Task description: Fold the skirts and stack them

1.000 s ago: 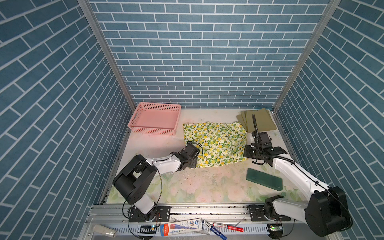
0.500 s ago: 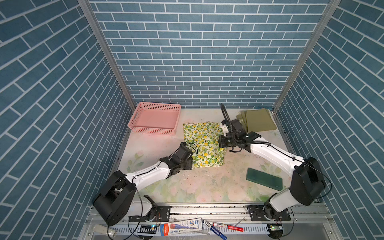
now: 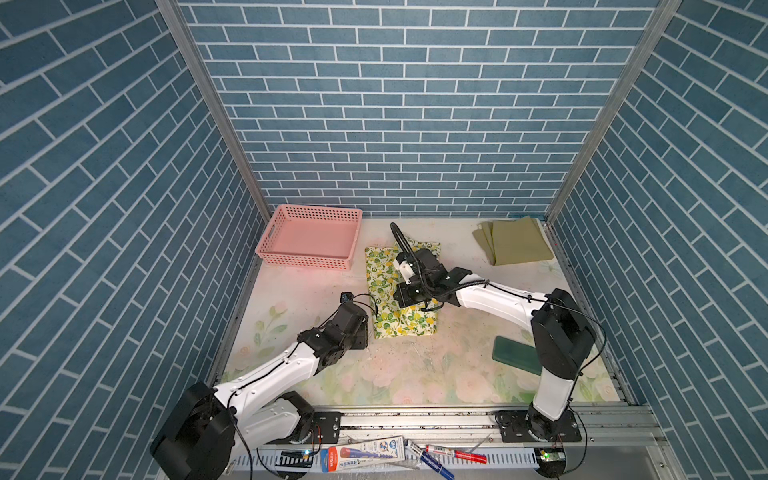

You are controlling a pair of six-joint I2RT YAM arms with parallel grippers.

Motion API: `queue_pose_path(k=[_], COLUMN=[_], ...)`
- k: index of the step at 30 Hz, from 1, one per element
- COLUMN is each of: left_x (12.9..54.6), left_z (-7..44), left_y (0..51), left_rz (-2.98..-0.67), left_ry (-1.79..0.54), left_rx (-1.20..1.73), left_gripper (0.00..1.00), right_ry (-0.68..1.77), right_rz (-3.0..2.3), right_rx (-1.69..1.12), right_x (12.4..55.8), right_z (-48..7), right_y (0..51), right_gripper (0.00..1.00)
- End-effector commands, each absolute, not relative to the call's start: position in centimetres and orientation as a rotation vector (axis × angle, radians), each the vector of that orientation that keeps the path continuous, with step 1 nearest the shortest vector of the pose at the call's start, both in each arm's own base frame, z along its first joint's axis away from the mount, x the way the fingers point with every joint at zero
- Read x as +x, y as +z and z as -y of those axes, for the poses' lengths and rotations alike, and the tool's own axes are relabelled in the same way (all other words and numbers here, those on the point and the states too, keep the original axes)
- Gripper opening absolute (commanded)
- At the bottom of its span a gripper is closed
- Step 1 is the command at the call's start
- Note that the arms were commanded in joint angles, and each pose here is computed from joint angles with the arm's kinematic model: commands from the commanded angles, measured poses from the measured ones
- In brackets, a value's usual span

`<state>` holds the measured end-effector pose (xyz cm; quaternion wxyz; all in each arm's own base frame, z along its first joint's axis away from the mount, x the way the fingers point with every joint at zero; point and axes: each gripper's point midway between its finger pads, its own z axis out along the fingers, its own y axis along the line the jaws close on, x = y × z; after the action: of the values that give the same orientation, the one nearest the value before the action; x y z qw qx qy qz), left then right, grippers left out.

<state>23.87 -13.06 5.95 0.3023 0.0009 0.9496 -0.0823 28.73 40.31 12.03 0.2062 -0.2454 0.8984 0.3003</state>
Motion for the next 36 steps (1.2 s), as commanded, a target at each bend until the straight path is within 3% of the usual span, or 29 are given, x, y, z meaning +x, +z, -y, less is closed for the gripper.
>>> queue_pose_path(k=[1,21,22,26,28,30,36], left_x=[23.3,23.2,23.2,23.3,23.4,23.5,24.2], left_z=[12.0,11.5,11.5,11.5,11.8,12.1,14.2], left_y=[5.1,5.5,5.5,5.5,5.5,5.2,4.5], left_rz=[-2.539,-2.526,-2.525,-2.525,-2.527,-2.533,-2.554], left_ry=[-0.175,-0.169,-0.170,-0.170,-0.181,-0.193,-0.258], left_rx=[-0.029,-0.043,-0.045,-0.046,-0.040,-0.033,0.031], left_gripper=[0.60,0.60,0.60,0.60,0.60,0.60,0.60], right_ry=[0.936,0.951,0.946,0.901,0.859,0.816,0.716], right_rz=[-2.431,-2.435,-2.439,-2.423,-2.416,-2.423,-2.452], right_rx=[-0.673,-0.739,-0.744,-0.719,-0.663,-0.566,-0.209], right_x=[29.1,27.9,27.8,28.2,29.1,30.5,34.5], right_z=[-43.0,-44.8,-44.8,-43.4,-41.7,-39.3,-31.0], right_y=[14.6,14.4,14.4,15.1,15.5,15.8,15.2], right_gripper=[0.00,0.00,0.04,0.45,0.57,0.62,0.63])
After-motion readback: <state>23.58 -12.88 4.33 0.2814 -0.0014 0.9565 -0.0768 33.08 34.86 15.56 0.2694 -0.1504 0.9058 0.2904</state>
